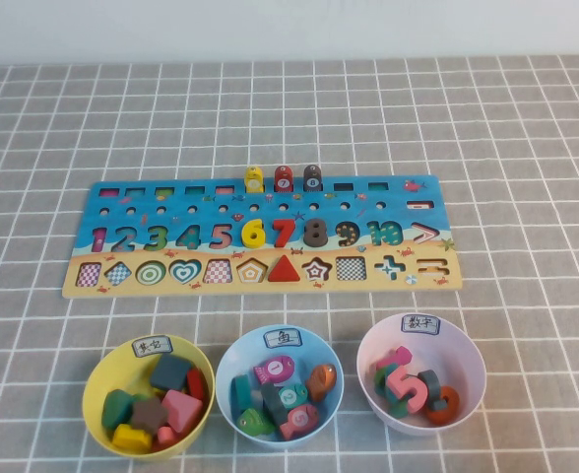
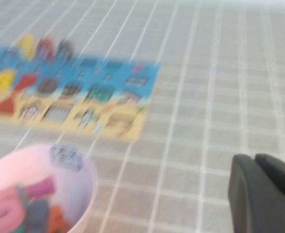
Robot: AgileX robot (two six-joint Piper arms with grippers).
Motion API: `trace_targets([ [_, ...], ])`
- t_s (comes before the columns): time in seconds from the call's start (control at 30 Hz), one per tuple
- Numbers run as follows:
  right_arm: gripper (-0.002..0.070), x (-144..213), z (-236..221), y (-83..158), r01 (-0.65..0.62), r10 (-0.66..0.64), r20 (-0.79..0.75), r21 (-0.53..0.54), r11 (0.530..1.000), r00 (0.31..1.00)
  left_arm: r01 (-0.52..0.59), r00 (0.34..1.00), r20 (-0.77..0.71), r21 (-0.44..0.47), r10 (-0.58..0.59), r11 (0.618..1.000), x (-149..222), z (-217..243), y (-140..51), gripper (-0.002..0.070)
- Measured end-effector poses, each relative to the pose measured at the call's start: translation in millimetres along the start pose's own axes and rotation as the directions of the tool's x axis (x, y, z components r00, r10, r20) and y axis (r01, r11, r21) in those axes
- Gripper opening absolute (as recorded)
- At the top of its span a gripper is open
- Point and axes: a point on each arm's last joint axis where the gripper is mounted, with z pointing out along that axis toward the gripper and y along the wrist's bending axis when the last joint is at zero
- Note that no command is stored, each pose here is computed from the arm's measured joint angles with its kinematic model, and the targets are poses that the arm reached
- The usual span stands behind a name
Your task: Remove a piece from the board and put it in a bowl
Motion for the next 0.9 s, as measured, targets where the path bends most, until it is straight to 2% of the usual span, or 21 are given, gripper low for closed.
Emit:
trace_targets([
  [0.17,-0.0017,26,-12,-9,-0.014,0.002,0.151,0.074,0.997,0.989,0.0,1.0,0.0,0.0,0.0,1.0,0,0,0.0,-0.0001],
  [0.53,-0.0018,47,-27,-13,-0.043,0.006,0.272,0.13,0.991,0.962,0.0,1.0,0.0,0.0,0.0,1.0,0,0,0.0,-0.0001],
  [0.9,-0.0018,49,-29,-13,-0.045,0.008,0.265,0.134,0.99,0.964,0.0,1.0,0.0,0.0,0.0,1.0,0,0,0.0,-0.0001],
])
